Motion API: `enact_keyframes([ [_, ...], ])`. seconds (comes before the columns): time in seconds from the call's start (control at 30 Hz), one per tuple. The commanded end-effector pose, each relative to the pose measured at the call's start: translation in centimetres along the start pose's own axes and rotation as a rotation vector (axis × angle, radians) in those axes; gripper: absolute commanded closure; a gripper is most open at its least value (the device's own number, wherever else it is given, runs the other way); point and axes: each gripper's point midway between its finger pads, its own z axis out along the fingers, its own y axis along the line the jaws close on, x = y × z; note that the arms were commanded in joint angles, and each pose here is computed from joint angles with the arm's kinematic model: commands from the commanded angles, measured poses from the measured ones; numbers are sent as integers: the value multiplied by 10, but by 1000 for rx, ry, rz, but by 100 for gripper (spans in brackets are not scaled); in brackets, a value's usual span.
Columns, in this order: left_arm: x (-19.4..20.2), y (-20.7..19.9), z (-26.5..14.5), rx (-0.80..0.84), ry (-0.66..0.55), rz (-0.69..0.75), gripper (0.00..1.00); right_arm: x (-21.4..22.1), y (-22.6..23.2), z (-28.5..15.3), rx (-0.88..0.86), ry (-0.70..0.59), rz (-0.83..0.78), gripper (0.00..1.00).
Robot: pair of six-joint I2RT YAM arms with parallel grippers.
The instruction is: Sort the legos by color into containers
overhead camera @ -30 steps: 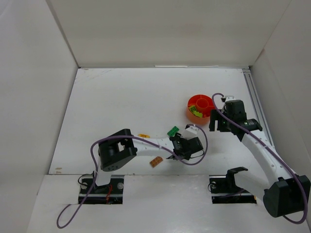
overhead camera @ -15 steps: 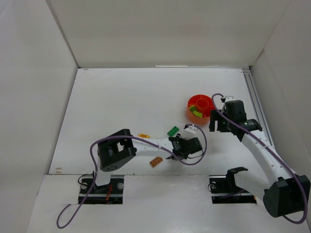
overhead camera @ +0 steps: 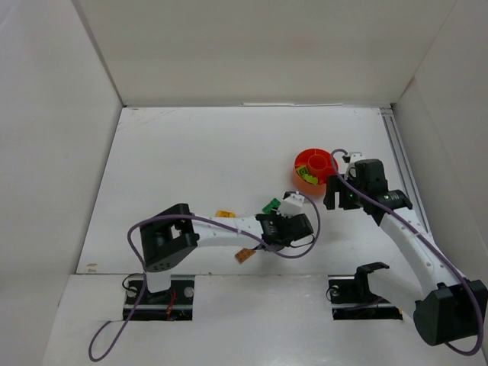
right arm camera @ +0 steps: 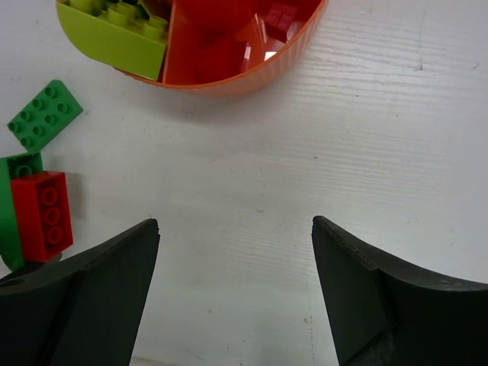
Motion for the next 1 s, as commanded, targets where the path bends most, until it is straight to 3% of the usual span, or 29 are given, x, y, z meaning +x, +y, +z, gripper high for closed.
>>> enact_keyframes([
  [0.0,-30,5,-28,55,-103,-41,100,-17,11,-5,-71,-71,-32,15],
  [0.17,-49,-1,-68,259,-210,4,100,-27,37,-17,-231,-99,-96,13],
  [0.3,-56,-2,-96,410,-304,89,100,-25,94,-38,-648,-105,-180,12],
  [0.47,-73,-7,-122,496,-389,139,100,-23,133,-64,-986,-111,-222,13],
  [0.77,-84,-19,-118,486,-385,169,100,-36,141,-95,-1015,-169,-213,13],
  [0.97,-90,-19,-118,472,-401,158,100,-26,131,-80,-923,-99,-154,15],
])
